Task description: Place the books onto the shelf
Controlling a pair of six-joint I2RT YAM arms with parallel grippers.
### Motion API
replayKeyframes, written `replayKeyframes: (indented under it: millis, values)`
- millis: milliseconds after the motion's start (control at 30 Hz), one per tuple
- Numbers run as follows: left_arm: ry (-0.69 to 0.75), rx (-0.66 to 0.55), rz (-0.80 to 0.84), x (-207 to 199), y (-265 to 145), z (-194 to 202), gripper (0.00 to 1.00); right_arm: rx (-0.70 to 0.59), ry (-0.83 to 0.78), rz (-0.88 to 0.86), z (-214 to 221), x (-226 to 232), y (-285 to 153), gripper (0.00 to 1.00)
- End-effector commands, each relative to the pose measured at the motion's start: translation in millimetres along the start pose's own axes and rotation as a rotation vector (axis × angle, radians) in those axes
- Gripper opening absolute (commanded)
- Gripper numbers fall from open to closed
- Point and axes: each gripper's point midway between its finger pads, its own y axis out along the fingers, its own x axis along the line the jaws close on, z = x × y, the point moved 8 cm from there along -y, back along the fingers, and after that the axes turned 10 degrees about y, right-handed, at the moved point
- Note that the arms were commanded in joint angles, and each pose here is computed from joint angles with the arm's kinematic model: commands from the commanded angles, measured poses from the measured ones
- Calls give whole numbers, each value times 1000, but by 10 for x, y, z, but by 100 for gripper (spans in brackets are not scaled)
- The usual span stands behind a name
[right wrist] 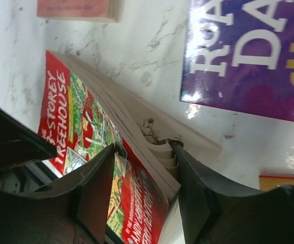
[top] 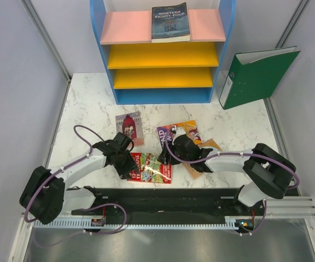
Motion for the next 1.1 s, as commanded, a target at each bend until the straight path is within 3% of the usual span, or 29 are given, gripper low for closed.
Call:
replayKeyframes:
  millis: [0,100,200,233,300,467,533,667,900,1067]
  values:
    - [86,-56,-39,-67,127,-150,50,53,-47,-204,-13,303,-10,57]
    - [98,-58,-47,-116,133,-196,50,89,-66,-263,11,361,-11,57]
    - [116,-72,-44,-155,104,-233,50,122,-86,-306,22,410,7,33]
    - [139,-92,-26,-192,46,-260,49,131,-84,-297,34,396,21,10]
    - [151,-126,-46,-175,-46,-280,49,119,-82,-287,7,402,30,0]
    - [186,-323,28,-247,-570,-372,56,32,-30,-233,-171,386,-26,0]
    - [175,-375,76,-257,-717,-363,63,-43,22,-215,-291,381,-98,0]
    - [136,-476,204,-226,-972,-293,69,-190,134,-208,-473,403,-280,0]
    - [78,-418,339,-204,-782,-146,72,-471,308,-182,-786,424,-682,0]
    - [94,-408,394,-414,-616,-164,75,-640,444,-120,-870,257,-917,0]
